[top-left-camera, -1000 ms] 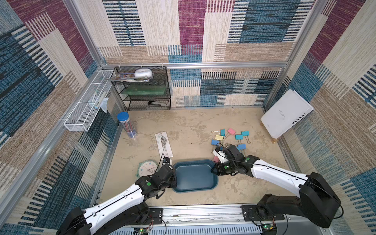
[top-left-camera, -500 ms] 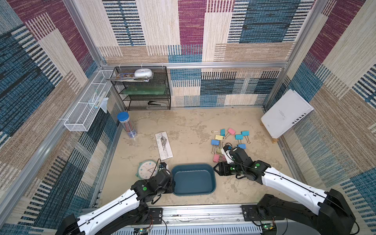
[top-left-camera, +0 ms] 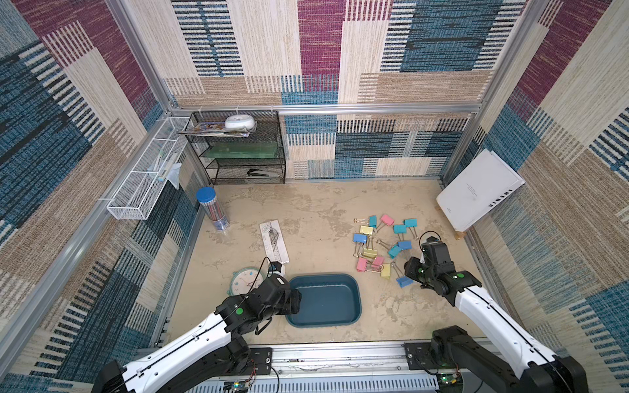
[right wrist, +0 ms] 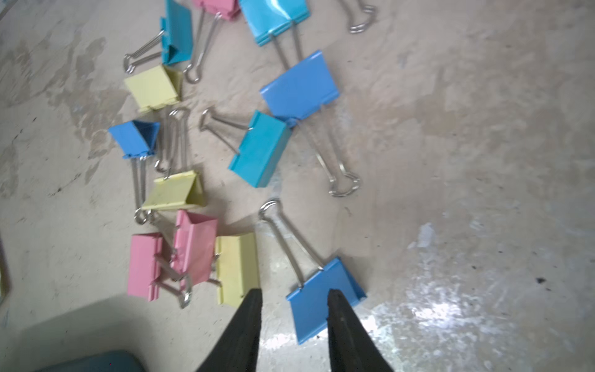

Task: Put the binder clips in the storage box
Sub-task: Adjust the binder clip at the center of the board.

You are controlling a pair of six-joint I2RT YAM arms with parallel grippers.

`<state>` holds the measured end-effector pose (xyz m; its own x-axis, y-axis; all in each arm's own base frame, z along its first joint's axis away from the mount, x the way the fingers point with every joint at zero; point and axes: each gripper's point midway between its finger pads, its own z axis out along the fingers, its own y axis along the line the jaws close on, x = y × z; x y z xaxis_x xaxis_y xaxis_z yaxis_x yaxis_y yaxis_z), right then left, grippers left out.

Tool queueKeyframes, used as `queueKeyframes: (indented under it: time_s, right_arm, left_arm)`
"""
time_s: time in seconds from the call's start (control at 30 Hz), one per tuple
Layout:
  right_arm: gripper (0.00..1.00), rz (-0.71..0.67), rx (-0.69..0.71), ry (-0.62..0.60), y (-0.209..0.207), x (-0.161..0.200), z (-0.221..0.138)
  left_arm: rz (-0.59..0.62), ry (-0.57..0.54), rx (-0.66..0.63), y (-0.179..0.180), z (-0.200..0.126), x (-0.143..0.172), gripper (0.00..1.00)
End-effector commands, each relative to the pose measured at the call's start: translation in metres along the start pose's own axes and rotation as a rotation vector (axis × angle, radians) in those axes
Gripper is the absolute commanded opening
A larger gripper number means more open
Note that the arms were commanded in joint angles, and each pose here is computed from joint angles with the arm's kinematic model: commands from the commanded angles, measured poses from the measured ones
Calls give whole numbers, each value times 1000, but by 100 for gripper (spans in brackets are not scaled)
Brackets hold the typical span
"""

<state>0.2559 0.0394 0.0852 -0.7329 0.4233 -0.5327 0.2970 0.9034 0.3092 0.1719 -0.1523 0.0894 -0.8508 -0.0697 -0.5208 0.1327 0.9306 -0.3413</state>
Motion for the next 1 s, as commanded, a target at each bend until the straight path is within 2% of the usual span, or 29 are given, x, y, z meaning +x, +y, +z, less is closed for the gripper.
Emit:
queueKeyframes:
  time_s: [0.0, 0.1, 0.23, 0.3, 0.53, 0.73, 0.9, 0.97]
  right_arm:
    - [26, 96, -13, -59, -14, -16, 2]
    - [18, 133, 11, -52, -30, -19, 12]
    - [3, 152, -4, 39, -35, 0, 35]
    - [0, 160, -3, 43, -37, 5, 39]
    - [0, 176, -37, 99, -38, 30, 44]
    - [0, 198, -163, 166, -22, 55, 43]
    - [0, 205, -194, 134, -14, 58, 29]
    - [5, 211, -190, 113, -14, 54, 24]
  left_arm:
    - [32, -5, 10, -2, -4, -2, 82]
    - [34, -9, 11, -1, -7, -2, 82]
    - [30, -17, 11, 1, -9, -2, 82]
    - [28, -22, 10, 2, -11, -2, 82]
    - [31, -22, -11, 8, -12, 0, 82]
    - [29, -25, -17, 9, -10, 0, 82]
    - [25, -22, -15, 9, -6, 1, 82]
    - [25, -11, -10, 7, -3, 2, 82]
